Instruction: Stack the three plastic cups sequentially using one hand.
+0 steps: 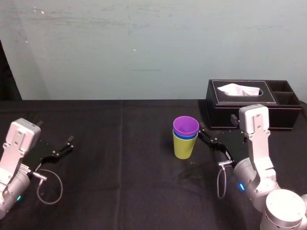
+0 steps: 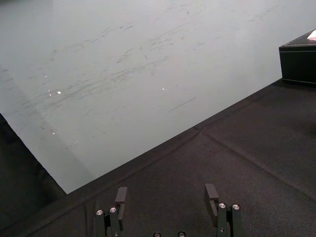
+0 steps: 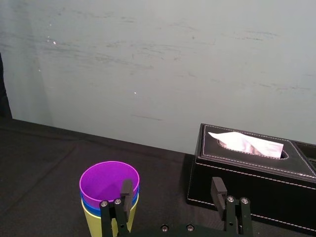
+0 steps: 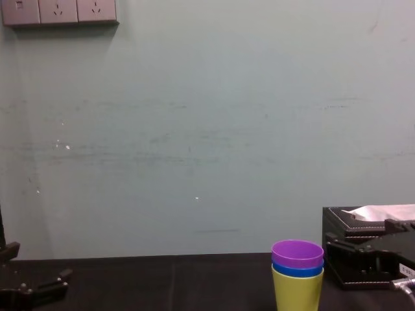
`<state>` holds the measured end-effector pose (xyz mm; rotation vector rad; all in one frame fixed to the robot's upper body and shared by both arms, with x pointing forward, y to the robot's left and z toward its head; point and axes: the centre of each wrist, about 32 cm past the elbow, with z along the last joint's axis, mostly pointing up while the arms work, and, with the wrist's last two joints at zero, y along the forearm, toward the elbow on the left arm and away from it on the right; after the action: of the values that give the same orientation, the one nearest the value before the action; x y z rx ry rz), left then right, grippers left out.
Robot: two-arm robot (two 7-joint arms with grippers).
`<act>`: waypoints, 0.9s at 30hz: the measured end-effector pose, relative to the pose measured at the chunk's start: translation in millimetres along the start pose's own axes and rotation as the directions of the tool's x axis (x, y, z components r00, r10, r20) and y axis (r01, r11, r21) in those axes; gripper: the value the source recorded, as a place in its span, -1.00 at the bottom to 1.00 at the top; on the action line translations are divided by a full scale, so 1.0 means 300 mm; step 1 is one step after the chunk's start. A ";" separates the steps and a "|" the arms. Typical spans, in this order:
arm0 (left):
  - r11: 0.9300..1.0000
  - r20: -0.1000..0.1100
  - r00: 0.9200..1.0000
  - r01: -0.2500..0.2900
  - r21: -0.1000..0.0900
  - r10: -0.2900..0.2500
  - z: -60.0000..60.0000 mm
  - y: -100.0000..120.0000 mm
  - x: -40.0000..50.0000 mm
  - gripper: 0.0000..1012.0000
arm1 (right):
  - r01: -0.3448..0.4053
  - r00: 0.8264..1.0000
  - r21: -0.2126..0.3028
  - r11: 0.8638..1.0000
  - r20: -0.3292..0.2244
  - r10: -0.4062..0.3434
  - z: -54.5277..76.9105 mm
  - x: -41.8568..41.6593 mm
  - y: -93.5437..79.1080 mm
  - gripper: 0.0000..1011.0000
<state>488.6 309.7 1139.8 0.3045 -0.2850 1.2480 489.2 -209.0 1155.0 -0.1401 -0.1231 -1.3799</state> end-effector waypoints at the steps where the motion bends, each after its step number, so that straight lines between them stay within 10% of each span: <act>1: 1.000 0.000 1.000 0.000 0.000 0.000 0.000 0.000 0.000 0.98 | 0.000 1.000 0.000 1.000 0.000 0.000 0.000 0.000 0.000 0.98; 27: 1.000 0.000 1.000 0.000 0.000 0.000 0.000 0.000 0.000 0.98 | 0.000 1.000 0.000 1.000 0.000 0.000 0.000 0.000 0.000 0.98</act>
<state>488.6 309.7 1139.8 0.3044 -0.2851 1.2480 489.2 -209.1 1154.9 -0.1403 -0.1229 -1.3800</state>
